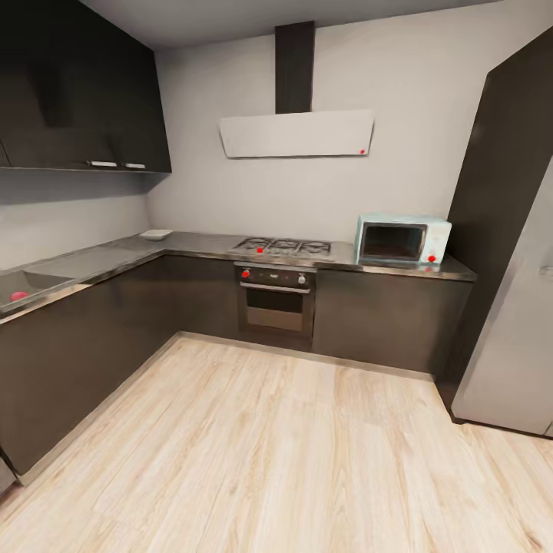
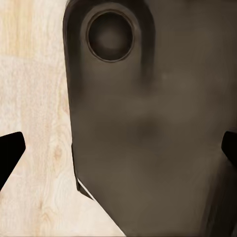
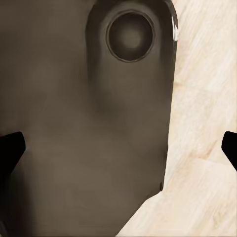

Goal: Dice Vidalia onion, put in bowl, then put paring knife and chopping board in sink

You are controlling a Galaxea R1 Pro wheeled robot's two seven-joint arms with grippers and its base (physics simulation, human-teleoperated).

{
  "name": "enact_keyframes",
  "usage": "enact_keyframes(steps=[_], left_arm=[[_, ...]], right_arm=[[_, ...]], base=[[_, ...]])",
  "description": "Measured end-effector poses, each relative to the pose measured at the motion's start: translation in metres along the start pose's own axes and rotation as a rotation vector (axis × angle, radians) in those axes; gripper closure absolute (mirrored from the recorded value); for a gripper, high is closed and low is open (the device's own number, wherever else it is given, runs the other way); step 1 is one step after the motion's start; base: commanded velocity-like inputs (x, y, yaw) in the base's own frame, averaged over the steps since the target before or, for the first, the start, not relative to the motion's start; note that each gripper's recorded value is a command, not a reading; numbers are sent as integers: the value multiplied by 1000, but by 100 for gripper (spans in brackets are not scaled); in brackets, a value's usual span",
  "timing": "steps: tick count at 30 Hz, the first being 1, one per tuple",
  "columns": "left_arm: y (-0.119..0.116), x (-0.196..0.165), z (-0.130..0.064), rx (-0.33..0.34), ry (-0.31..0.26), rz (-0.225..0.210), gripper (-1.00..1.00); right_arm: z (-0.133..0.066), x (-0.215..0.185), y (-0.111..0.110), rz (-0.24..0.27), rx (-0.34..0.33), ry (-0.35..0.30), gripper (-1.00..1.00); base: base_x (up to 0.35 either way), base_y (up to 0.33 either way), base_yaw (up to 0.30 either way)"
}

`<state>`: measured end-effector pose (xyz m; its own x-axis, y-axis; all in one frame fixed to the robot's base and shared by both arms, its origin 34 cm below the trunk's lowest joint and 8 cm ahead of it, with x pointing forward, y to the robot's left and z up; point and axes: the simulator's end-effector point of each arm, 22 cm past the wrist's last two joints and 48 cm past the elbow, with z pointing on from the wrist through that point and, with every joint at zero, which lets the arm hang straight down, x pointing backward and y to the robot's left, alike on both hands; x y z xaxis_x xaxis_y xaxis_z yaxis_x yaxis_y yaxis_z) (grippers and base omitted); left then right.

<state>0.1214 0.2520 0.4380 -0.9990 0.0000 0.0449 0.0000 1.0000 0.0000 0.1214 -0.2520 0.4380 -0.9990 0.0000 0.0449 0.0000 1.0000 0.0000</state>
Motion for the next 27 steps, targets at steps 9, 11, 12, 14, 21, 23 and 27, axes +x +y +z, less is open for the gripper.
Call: enact_keyframes(steps=[9,11,12,14,21,23,27], left_arm=[[4,-1,0,-5,-2,-3,-100],[4,-1,0,-5,-2,-3,-100],[4,-1,0,-5,-2,-3,-100],[4,-1,0,-5,-2,-3,-100],[4,-1,0,-5,-2,-3,-100],[4,-1,0,-5,-2,-3,-100],[4,-1,0,-5,-2,-3,-100]], right_arm=[[-1,-24,19,1,-24,-44,-100],[-1,-26,19,2,-24,-49,-100],[-1,-27,19,2,-24,-50,-100],[-1,-27,19,3,-24,-51,-100],[-1,-27,20,7,-26,-51,-100],[-1,-28,20,7,-26,-52,-100],[-1,-35,17,7,-22,-72,-100]], base=[[0,0,0],[0,0,0],[0,0,0],[0,0,0],[0,0,0],[0,0,0],[0,0,0]])
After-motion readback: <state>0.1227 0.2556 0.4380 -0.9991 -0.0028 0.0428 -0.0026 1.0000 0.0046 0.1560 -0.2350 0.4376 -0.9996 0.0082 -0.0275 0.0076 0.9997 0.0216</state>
